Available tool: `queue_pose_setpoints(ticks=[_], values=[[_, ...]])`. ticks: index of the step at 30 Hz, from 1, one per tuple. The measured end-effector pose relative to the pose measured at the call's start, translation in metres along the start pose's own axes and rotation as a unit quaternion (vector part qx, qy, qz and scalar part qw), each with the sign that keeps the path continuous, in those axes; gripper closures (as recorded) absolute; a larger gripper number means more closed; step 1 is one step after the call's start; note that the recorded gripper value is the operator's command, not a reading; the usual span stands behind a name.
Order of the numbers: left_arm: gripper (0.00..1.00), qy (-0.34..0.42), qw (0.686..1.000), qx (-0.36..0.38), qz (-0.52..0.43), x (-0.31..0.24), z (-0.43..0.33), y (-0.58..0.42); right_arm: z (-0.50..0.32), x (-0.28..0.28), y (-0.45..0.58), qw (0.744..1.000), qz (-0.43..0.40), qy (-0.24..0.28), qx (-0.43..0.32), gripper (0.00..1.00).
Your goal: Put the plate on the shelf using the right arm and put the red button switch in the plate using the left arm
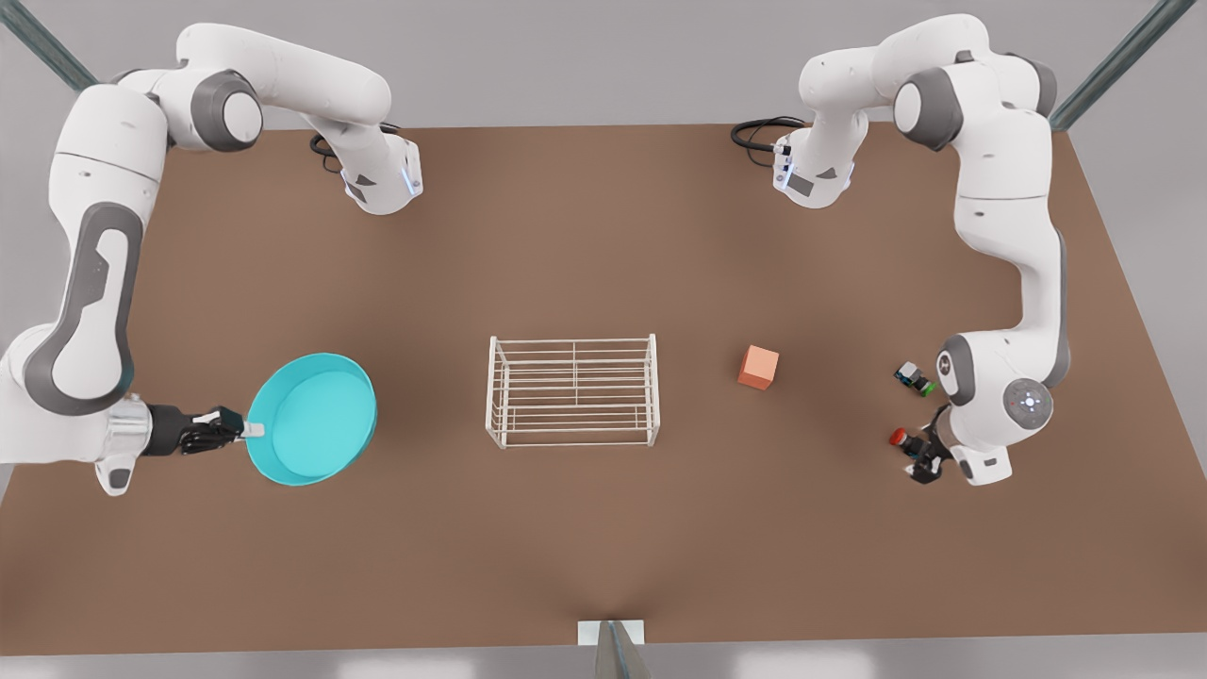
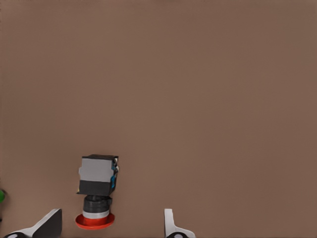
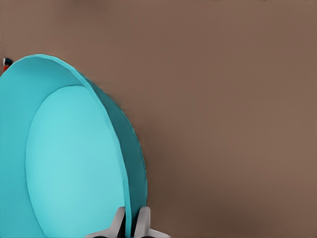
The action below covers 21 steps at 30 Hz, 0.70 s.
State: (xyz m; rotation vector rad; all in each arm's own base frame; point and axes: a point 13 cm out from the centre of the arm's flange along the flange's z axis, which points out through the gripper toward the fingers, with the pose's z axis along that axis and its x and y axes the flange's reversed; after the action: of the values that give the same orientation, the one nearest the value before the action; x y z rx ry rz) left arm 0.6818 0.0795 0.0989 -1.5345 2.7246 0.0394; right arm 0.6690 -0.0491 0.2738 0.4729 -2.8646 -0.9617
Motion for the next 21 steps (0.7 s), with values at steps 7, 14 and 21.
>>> queue_pose_setpoints(ticks=[7, 14, 21], values=[[0.0, -0.002, 1.0, -0.009, -0.02, -0.007, 0.022, 0.018, 0.042, -0.031, 0.094, 0.998, -0.043, 0.037, 0.003, 0.82], [0.0, -0.002, 1.0, -0.008, -0.026, -0.008, 0.044, 0.025, 0.113, -0.029, 0.169, 0.996, -0.047, 0.081, -0.008, 0.82], [0.0, -0.007, 1.0, 0.0, -0.03, -0.011, 0.063, 0.025, 0.179, -0.033, 0.233, 0.994, -0.046, 0.101, -0.022, 0.82]])
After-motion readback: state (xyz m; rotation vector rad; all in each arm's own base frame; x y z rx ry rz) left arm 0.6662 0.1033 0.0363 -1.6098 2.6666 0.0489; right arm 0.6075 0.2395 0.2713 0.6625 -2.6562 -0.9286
